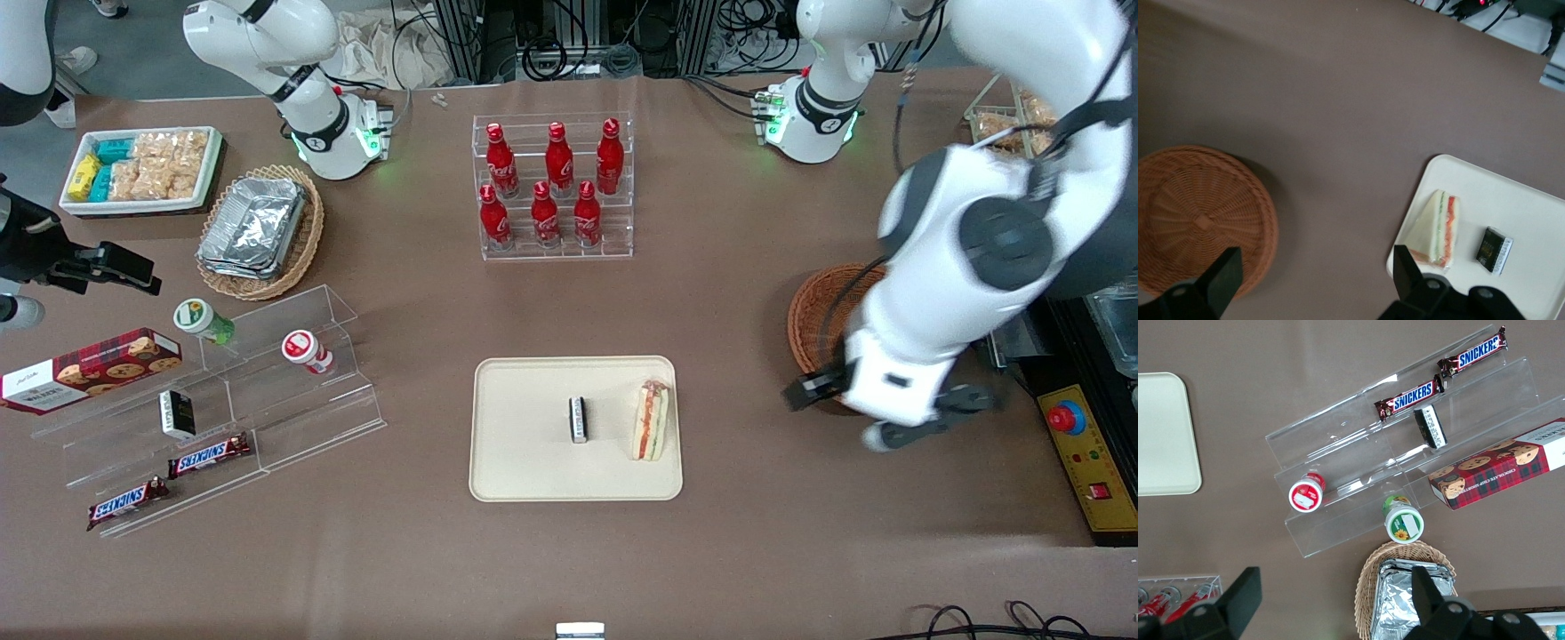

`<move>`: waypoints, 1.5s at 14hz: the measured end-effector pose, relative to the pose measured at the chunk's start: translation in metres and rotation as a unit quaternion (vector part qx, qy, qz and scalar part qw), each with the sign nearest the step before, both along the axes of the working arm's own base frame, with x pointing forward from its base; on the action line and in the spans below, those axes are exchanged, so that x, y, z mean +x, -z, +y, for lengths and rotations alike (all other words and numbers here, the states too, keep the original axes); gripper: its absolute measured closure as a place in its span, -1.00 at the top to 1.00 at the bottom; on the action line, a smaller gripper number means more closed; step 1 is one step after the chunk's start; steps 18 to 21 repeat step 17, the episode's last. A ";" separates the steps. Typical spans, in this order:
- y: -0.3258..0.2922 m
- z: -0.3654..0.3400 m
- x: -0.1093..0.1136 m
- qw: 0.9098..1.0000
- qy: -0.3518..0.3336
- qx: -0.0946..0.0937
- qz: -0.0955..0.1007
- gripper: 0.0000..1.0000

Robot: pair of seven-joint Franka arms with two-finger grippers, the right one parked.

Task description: Place sandwich from basket to tray

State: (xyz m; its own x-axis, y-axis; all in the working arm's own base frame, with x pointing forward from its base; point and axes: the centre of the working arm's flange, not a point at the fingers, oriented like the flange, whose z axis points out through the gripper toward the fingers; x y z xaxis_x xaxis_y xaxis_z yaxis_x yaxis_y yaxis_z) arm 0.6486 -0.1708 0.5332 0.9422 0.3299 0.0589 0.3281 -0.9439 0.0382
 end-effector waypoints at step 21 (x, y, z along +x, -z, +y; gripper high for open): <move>-0.027 0.144 -0.075 0.974 0.216 0.030 0.066 1.00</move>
